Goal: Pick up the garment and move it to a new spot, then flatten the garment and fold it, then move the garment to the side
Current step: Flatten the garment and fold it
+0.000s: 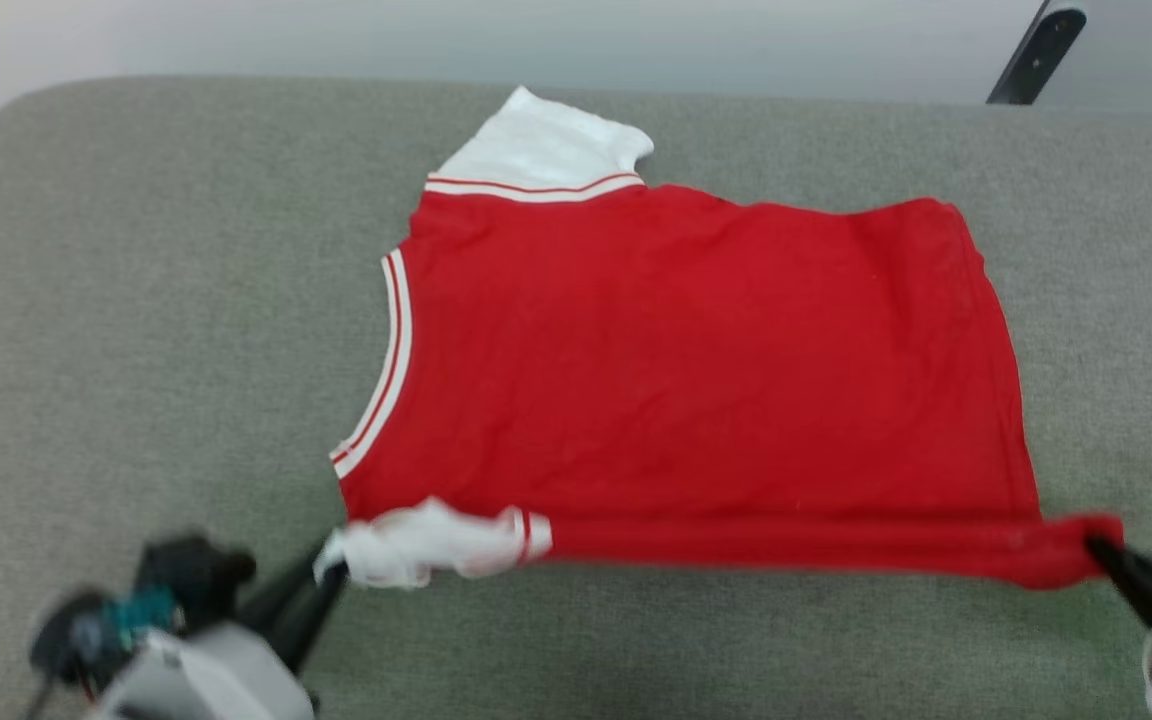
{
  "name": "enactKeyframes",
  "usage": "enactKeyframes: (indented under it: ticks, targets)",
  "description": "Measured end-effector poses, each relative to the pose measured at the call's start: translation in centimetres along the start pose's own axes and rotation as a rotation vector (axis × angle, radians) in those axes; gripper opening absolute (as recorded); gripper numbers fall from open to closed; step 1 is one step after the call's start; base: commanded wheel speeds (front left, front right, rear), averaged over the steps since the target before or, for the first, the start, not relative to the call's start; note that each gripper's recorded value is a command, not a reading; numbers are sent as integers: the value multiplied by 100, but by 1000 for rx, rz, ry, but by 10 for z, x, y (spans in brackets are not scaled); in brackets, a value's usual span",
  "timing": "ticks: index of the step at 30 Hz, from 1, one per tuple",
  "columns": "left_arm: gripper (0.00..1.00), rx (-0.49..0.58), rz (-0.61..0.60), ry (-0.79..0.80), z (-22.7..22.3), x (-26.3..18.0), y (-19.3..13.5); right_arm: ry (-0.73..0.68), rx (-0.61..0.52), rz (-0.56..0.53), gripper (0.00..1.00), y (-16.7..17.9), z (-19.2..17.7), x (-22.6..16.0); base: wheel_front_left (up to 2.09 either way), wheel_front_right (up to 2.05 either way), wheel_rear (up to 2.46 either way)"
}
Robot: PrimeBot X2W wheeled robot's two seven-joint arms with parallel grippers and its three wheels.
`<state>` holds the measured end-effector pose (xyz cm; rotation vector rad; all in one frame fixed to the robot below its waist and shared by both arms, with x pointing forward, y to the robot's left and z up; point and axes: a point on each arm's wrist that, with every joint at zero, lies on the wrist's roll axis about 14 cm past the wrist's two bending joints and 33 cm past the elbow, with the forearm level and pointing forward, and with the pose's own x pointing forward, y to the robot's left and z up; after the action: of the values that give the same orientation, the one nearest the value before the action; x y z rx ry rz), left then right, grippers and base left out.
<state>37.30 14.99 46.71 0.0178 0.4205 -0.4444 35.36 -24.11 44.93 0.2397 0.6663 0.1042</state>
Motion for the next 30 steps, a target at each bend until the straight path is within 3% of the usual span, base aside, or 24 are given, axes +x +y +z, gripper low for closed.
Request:
enactKeyframes:
  ticks: [7,14,20,30]
  targets:
    - [0,141,-73,-22,50,39,14,-20,-101,3,0,5,41,33,0,0,0]
    - [0,167,-149,105,46,85,26,62,-160,11,0,7,47,70,0,0,0]
    - [0,116,-170,242,25,118,37,141,-180,24,0,7,40,95,0,0,0]
    - [0,-78,-107,571,-20,142,50,218,-177,20,0,0,26,117,0,0,0]
